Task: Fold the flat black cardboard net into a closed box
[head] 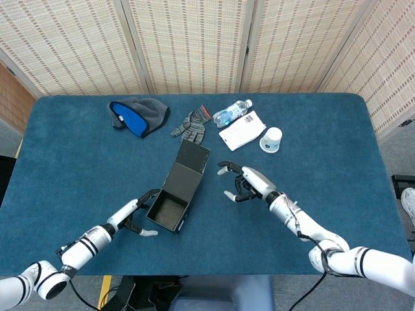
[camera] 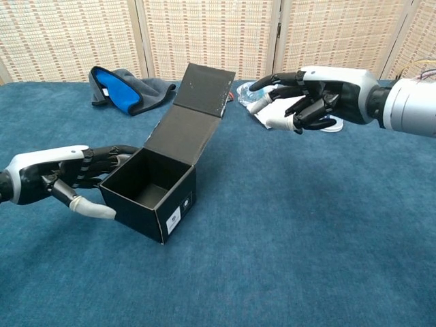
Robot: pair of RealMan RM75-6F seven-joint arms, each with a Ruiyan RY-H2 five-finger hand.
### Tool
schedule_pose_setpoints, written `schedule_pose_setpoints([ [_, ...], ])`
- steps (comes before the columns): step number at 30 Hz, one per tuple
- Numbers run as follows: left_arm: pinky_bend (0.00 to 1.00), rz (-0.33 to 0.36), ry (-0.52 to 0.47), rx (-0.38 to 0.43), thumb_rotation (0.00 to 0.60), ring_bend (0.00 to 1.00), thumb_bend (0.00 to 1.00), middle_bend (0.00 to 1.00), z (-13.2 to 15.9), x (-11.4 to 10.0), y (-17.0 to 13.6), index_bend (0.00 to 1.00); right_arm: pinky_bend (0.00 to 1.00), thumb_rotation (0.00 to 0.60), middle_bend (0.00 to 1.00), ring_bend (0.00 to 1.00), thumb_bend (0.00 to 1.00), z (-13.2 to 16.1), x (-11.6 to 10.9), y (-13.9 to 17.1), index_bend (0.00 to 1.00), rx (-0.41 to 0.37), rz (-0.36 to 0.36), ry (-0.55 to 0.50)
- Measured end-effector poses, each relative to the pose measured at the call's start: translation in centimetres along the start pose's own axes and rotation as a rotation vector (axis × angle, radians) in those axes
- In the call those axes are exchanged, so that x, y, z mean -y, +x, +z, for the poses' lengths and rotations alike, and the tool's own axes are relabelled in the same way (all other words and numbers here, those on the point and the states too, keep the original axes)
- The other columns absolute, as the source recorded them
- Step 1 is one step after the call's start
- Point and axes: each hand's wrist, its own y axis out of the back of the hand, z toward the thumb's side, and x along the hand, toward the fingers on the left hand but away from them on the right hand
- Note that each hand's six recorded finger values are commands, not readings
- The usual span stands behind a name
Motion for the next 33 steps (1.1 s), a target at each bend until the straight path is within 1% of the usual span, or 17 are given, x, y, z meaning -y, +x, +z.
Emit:
schedule_pose_setpoints([
  [8, 0.25, -0.037, -0.008, 0.006, 0.6, 0.03, 0.08, 0.01, 0.3, 1.1, -1.5, 0.0, 0.98, 0.6, 0.24, 0.71, 0.36, 0.0, 0.1, 0.0, 0.11, -0.001, 0.002, 0.0],
  [11, 0.25, -0.041, 0.003, 0.006, 0.6, 0.03, 0.08, 0.01, 0.4, 1.4, -1.9, 0.0, 0.98, 0.6, 0.24, 0.71, 0.36, 0.0, 0.2, -0.1, 0.11, -0.001, 0.005, -0.001],
  [13, 0.25, -0.031, 0.024, 0.005, 0.6, 0.01, 0.08, 0.0, 0.3, 1.3, -2.0, 0.0, 0.98, 0.6, 0.25, 0.71, 0.36, -0.1, 0.3, -0.1, 0.11, 0.0, 0.008, -0.003],
  [15, 0.25, -0.008, 0.045, 0.001, 0.6, 0.0, 0.08, 0.0, 0.1, 1.0, -1.9, 0.0, 0.98, 0.6, 0.25, 0.71, 0.36, -0.1, 0.3, -0.1, 0.11, -0.001, 0.01, -0.002],
  [18, 0.24, 0.038, 0.047, -0.005, 0.6, 0.0, 0.08, 0.0, -0.1, 0.0, -1.5, 0.0, 0.98, 0.6, 0.25, 0.71, 0.36, -0.1, 0.3, -0.1, 0.11, 0.0, 0.009, -0.004],
  [20, 0.24, 0.042, 0.041, -0.006, 0.6, 0.0, 0.08, 0.0, -0.2, -0.3, -1.2, 0.0, 0.98, 0.6, 0.25, 0.71, 0.36, -0.1, 0.3, -0.1, 0.11, 0.001, 0.007, -0.006],
  [26, 0.23, 0.001, 0.011, 0.012, 0.6, 0.0, 0.08, 0.0, 0.2, -0.1, -0.2, 0.0, 0.98, 0.6, 0.25, 0.71, 0.36, -0.1, 0.4, -0.3, 0.11, 0.003, 0.008, -0.008],
  [29, 0.23, -0.037, 0.008, 0.021, 0.6, 0.0, 0.08, 0.0, 0.2, 0.4, 0.5, 0.0, 0.98, 0.6, 0.25, 0.71, 0.36, -0.2, 0.3, -0.3, 0.11, 0.006, 0.005, -0.011],
  [33, 0.23, -0.062, 0.016, 0.023, 0.6, 0.0, 0.08, 0.0, -0.2, 0.9, 1.3, 0.0, 0.98, 0.6, 0.25, 0.71, 0.36, -0.4, 0.2, -0.2, 0.11, 0.01, 0.002, -0.013],
])
